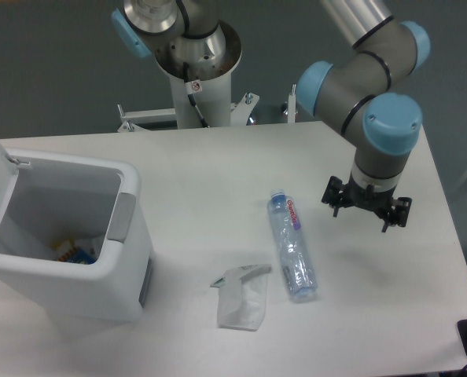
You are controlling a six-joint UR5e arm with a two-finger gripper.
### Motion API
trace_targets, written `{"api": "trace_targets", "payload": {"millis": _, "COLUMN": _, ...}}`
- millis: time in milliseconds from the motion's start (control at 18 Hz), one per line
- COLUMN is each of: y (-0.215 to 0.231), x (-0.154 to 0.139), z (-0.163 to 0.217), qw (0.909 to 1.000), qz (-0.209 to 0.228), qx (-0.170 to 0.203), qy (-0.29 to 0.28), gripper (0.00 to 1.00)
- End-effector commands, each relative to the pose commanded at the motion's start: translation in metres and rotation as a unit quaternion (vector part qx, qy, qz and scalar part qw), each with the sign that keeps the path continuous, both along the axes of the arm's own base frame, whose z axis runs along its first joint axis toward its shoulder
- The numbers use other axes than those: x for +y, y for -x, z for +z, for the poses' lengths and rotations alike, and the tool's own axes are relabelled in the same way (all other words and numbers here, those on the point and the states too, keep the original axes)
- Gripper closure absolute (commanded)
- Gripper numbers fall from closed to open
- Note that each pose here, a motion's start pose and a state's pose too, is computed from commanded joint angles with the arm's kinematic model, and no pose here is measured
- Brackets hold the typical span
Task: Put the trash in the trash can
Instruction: 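Move the open gripper over the clear plastic water bottle, then lower the gripper around the bottle and close on it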
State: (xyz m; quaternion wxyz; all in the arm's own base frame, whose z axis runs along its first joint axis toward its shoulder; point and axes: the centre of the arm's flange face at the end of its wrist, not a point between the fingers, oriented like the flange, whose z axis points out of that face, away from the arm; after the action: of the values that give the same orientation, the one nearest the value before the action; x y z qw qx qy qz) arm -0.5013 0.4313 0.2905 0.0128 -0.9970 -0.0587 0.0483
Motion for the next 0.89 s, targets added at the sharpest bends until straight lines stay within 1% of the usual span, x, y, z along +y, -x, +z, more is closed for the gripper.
{"api": "trace_targets", "payload": {"millis": 56, "y": -0.003, "x": 0.005, "z": -0.002, "qw": 0.9999, "qz": 0.014, "qx": 0.001, "qy": -0.003, "gripper": 0.00}}
{"api": "trace_targets", "payload": {"millis": 222, "y": -0.009, "x": 0.018, "z": -0.010, "qw": 0.9998, "qz": 0.015, "qx": 0.007, "qy": -0.008, "gripper": 0.00}}
{"api": "trace_targets", "payload": {"millis": 333, "y": -0.015, "x": 0.024, "z": -0.017, "qw": 0.9999, "qz": 0.015, "qx": 0.001, "qy": -0.007, "gripper": 0.00}}
{"api": "trace_targets", "payload": {"millis": 500, "y": -0.020, "x": 0.033, "z": -0.025, "qw": 0.9990, "qz": 0.036, "qx": -0.014, "qy": -0.022, "gripper": 0.00}}
{"api": "trace_targets", "payload": {"millis": 556, "y": -0.020, "x": 0.037, "z": -0.027, "qw": 0.9990, "qz": 0.036, "qx": -0.012, "qy": -0.025, "gripper": 0.00}}
{"api": "trace_targets", "payload": {"millis": 611, "y": -0.025, "x": 0.048, "z": -0.032, "qw": 0.9989, "qz": 0.035, "qx": -0.009, "qy": -0.031, "gripper": 0.00}}
{"api": "trace_targets", "payload": {"millis": 722, "y": -0.026, "x": 0.061, "z": -0.045, "qw": 0.9962, "qz": 0.075, "qx": -0.001, "qy": -0.044, "gripper": 0.00}}
{"api": "trace_targets", "payload": {"millis": 889, "y": -0.028, "x": 0.073, "z": -0.055, "qw": 0.9956, "qz": 0.083, "qx": -0.005, "qy": -0.044, "gripper": 0.00}}
